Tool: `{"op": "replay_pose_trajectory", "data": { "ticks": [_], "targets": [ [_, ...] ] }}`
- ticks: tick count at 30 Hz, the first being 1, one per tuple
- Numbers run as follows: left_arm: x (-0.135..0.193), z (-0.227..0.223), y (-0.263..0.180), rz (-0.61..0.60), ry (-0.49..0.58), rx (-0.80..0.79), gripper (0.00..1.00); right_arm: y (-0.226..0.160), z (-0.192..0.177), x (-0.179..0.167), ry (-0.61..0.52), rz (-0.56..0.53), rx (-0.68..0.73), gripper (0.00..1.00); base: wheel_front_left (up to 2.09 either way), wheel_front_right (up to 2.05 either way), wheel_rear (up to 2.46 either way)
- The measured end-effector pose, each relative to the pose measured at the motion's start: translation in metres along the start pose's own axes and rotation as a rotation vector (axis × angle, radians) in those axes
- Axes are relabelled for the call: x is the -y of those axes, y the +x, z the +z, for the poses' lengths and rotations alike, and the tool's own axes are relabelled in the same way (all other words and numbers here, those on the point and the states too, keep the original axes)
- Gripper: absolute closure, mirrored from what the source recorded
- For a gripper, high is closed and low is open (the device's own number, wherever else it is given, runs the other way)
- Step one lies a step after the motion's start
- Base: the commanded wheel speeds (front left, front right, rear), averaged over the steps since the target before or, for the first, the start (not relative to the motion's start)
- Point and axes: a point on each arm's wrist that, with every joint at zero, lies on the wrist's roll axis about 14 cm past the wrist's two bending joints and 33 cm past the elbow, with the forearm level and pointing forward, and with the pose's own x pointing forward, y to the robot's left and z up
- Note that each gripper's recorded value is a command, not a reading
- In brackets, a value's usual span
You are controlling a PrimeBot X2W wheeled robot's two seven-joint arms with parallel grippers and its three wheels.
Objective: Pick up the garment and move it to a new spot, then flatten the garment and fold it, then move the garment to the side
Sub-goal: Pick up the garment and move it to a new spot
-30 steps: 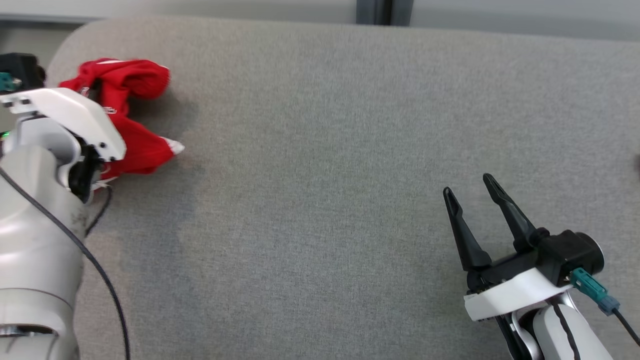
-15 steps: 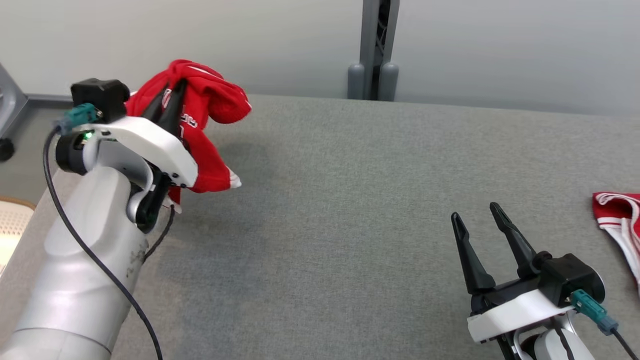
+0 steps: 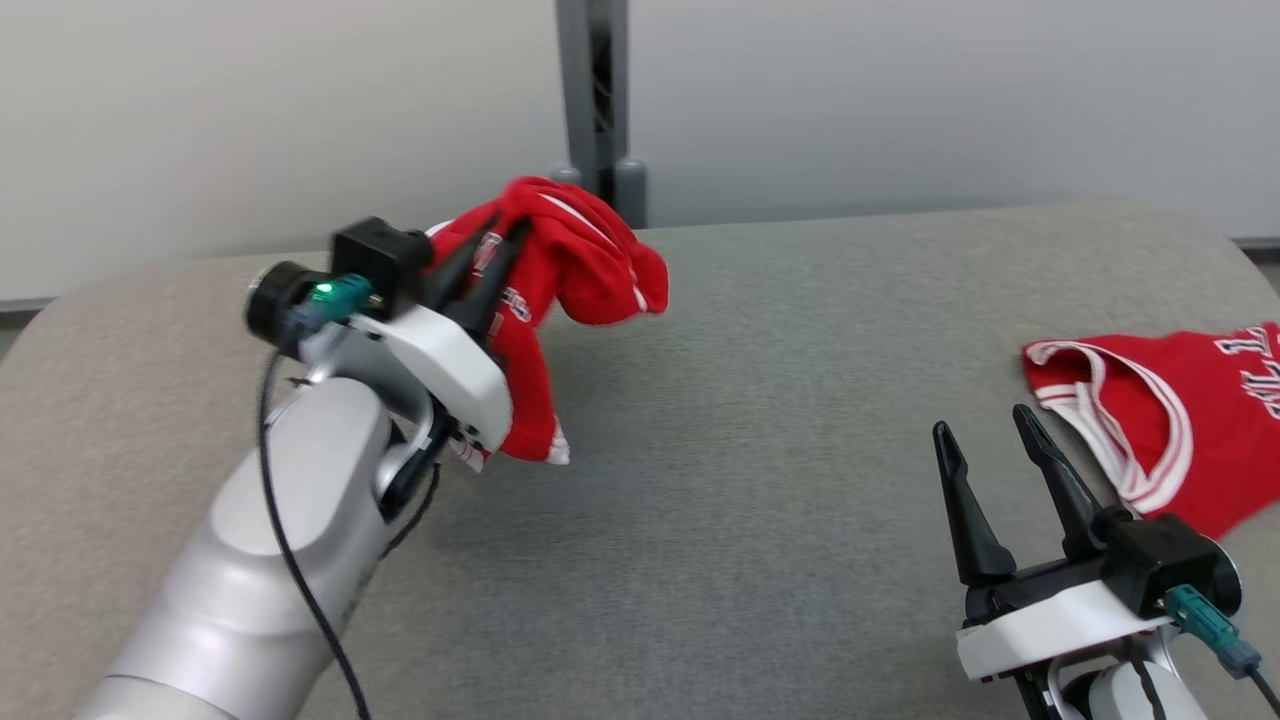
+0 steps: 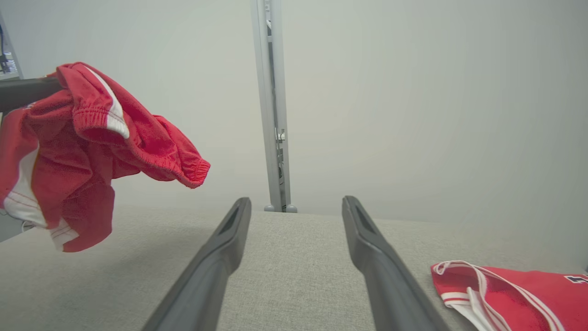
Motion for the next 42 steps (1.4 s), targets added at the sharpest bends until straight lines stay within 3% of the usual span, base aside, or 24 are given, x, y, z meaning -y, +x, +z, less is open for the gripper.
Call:
{"op": "replay_pose_trajectory", "data": {
  "ticks": [5, 10, 19, 20, 21, 22, 26, 33, 42],
  "targets": [
    [0.053, -0.016, 0.022, -0.124, 0.019, -0.016, 1.0, -0.012, 0.006, 0.025, -0.023, -0.078, 0.008, 0.0, 0.0, 0.0, 0.0],
    [0.099, -0.053, 0.037, -0.233, 0.126, -0.077, 1.0, -0.025, 0.009, 0.05, -0.04, -0.161, 0.008, 0.0, 0.0, 0.0, 0.0],
    [0.163, -0.129, 0.022, -0.436, 0.286, -0.217, 1.0, -0.034, 0.001, 0.074, -0.049, -0.236, -0.026, 0.0, 0.0, 0.0, 0.0],
    [0.165, -0.139, 0.018, -0.446, 0.285, -0.243, 0.76, -0.035, -0.002, 0.075, -0.048, -0.239, -0.033, 0.0, 0.0, 0.0, 0.0],
    [0.166, -0.15, 0.012, -0.458, 0.287, -0.277, 0.14, -0.036, -0.004, 0.075, -0.048, -0.241, -0.039, 0.0, 0.0, 0.0, 0.0],
    [0.166, -0.163, 0.004, -0.473, 0.297, -0.317, 0.0, -0.036, -0.005, 0.076, -0.047, -0.242, -0.044, 0.0, 0.0, 0.0, 0.0],
    [0.156, -0.182, -0.01, -0.477, 0.313, -0.393, 0.0, -0.034, -0.008, 0.074, -0.039, -0.236, -0.049, 0.0, 0.0, 0.0, 0.0],
    [0.14, -0.138, 0.002, -0.321, 0.207, -0.269, 0.0, -0.029, -0.007, 0.061, -0.024, -0.197, -0.038, 0.0, 0.0, 0.0, 0.0],
    [0.055, -0.08, -0.026, 0.005, 0.129, -0.101, 0.0, -0.018, -0.006, 0.027, -0.027, -0.091, -0.028, 0.0, 0.0, 0.0, 0.0]
  ]
}}
